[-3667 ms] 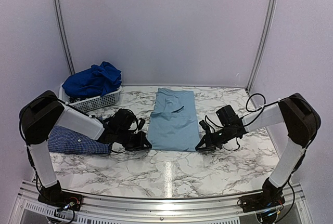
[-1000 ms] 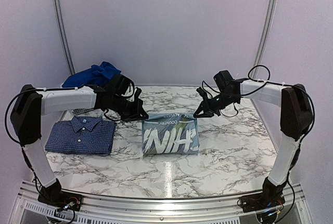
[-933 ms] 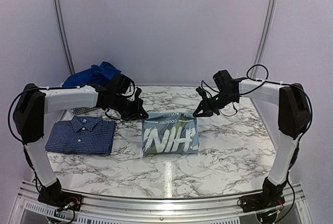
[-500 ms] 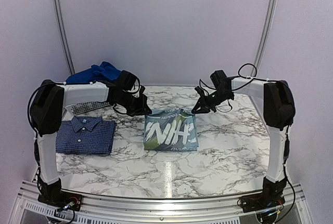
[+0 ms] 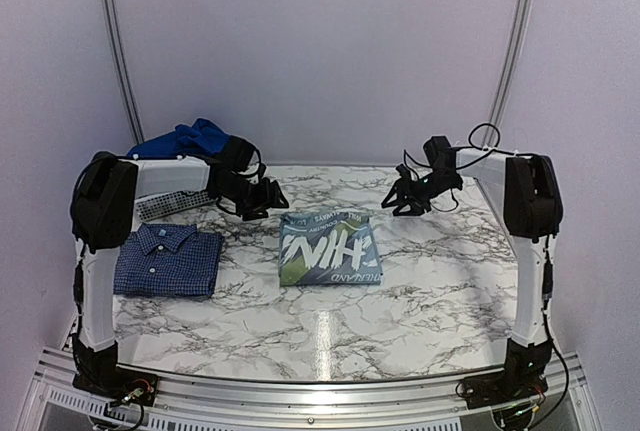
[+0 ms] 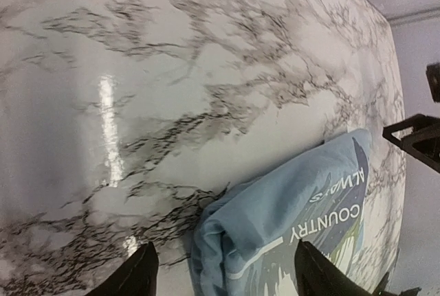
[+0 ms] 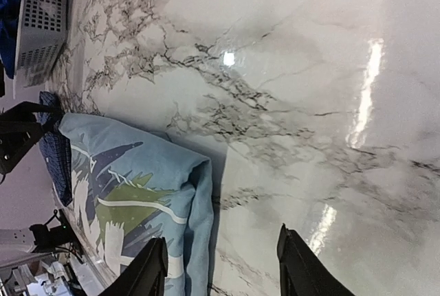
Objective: Fold and stack the mixed laundry pile
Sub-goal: Fold the 2/3-rectangle-folded T-shirt at the center of the board, then smooth out the square-folded T-shirt at the center of the board.
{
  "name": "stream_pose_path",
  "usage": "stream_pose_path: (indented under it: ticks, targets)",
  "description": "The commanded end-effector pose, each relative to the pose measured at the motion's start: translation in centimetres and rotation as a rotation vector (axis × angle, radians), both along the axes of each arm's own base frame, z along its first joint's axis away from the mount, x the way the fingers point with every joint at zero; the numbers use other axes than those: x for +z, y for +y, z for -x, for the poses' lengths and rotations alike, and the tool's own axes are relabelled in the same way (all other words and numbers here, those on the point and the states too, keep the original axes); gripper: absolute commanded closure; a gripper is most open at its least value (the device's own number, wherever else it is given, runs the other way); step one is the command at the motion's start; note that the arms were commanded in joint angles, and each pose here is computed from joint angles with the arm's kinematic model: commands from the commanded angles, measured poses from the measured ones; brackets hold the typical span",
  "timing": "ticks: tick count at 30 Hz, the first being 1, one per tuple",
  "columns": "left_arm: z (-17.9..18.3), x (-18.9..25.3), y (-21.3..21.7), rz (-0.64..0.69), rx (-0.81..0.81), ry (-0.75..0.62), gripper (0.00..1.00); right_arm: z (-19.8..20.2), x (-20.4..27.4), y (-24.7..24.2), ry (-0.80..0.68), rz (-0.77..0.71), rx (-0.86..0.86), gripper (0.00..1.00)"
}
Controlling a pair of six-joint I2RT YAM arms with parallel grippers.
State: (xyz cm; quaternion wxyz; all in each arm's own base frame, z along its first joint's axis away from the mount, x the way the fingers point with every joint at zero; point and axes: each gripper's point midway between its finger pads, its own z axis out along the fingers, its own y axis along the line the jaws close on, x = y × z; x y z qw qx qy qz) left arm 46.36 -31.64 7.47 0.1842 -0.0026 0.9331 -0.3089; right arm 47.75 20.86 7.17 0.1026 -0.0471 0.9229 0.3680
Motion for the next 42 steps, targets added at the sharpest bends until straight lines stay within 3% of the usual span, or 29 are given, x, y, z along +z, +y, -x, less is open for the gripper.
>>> stream_pose_path:
  ticks: [1, 4, 12, 18, 23, 27, 31, 34, 39, 42]
  targets:
    - [0.2, 4.1, 2.5, -0.031, 0.022, -0.126, 0.28, -1.6, 6.7, -2.5, -0.167, -0.028, -0.036, 0.52]
    - [2.2, 3.5, 2.2, -0.011, -0.043, -0.11, 0.3, 0.6, 7.5, -0.5, -0.185, -0.108, 0.024, 0.59]
    - [6.1, 3.3, -4.2, 0.199, -0.255, -0.109, 0.52, 5.0, 6.9, 9.0, -0.164, -0.27, 0.249, 0.69]
    - [2.3, 0.4, -5.6, 0.232, -0.175, -0.117, 0.57, 2.6, 2.9, 10.6, -0.128, -0.282, 0.234, 0.74]
    - [-2.2, -3.5, -3.8, 0.215, -0.02, -0.089, 0.59, -1.9, -1.7, 7.8, -0.101, -0.217, 0.122, 0.73]
    - [-4.2, -5.5, -1.1, 0.205, 0.117, -0.05, 0.54, -3.5, -4.3, 5.6, -0.07, -0.176, 0.069, 0.7]
    - [-3.9, -4.5, 0.1, 0.197, 0.131, -0.065, 0.46, -3.3, -4.1, 4.3, -0.064, -0.138, 0.057, 0.64]
    - [-3.1, -1.5, 0.5, 0.186, 0.093, -0.135, 0.34, -3.0, -0.7, 4.2, -0.122, -0.142, 0.069, 0.57]
    - [-0.3, 3.9, -0.2, 0.126, -0.038, -0.259, 0.29, 0.1, 7.0, 6.0, -0.204, -0.238, 0.115, 0.54]
    - [3.3, 5.4, -3.3, 0.059, -0.197, -0.324, 0.26, 4.0, 8.1, 8.2, -0.176, -0.285, 0.169, 0.54]
